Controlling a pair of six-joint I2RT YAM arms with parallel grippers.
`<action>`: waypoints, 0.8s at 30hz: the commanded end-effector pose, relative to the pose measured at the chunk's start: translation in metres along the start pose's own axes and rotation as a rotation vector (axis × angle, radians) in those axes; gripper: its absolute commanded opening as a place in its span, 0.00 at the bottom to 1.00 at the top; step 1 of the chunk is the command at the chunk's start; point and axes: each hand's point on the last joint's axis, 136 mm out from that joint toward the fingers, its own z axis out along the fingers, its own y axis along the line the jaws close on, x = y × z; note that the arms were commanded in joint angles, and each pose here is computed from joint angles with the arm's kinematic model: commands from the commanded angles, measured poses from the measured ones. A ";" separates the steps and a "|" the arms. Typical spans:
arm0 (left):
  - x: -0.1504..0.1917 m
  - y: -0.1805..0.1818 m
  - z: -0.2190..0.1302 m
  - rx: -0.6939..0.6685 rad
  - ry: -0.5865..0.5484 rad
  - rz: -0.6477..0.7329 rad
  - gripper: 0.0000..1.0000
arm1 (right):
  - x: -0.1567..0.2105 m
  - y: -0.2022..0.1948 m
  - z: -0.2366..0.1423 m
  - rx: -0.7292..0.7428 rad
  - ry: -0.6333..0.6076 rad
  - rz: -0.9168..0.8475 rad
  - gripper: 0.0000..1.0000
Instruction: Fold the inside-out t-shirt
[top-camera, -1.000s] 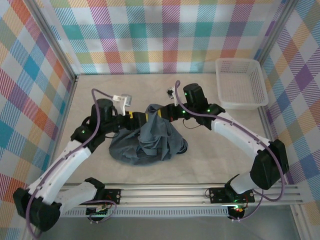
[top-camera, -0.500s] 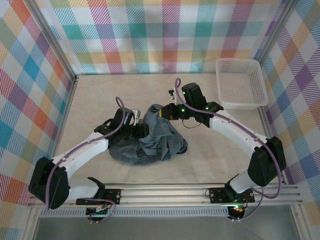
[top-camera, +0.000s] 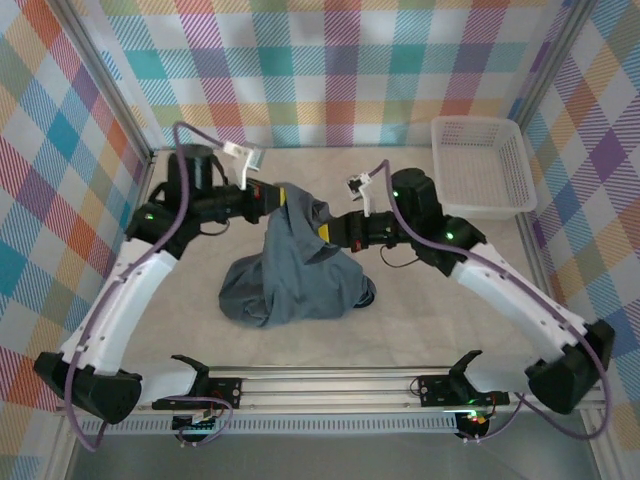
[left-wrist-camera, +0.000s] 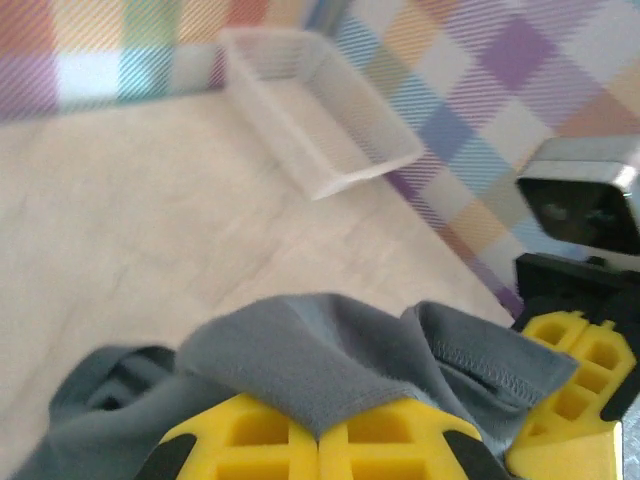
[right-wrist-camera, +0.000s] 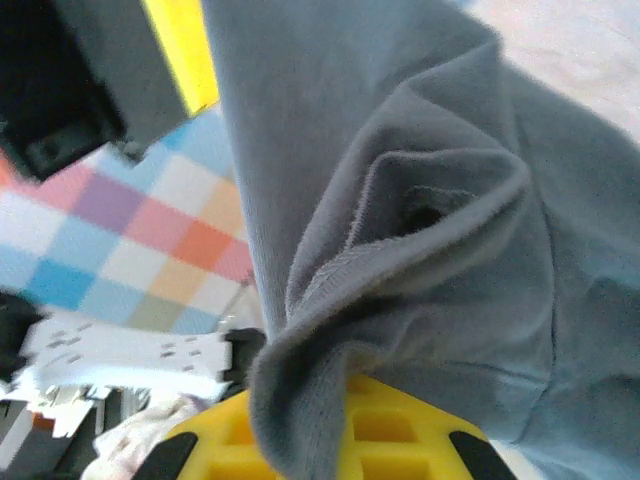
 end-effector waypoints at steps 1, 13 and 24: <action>0.025 -0.030 -0.020 0.110 0.167 0.114 0.00 | -0.014 0.028 -0.015 -0.059 -0.101 -0.029 0.00; 0.172 0.094 0.122 0.048 0.576 -0.147 0.00 | 0.115 -0.214 -0.002 0.748 0.118 0.404 0.05; 0.178 0.126 0.134 -0.163 0.544 -0.197 0.52 | 0.101 -0.238 -0.036 0.838 0.105 0.403 0.49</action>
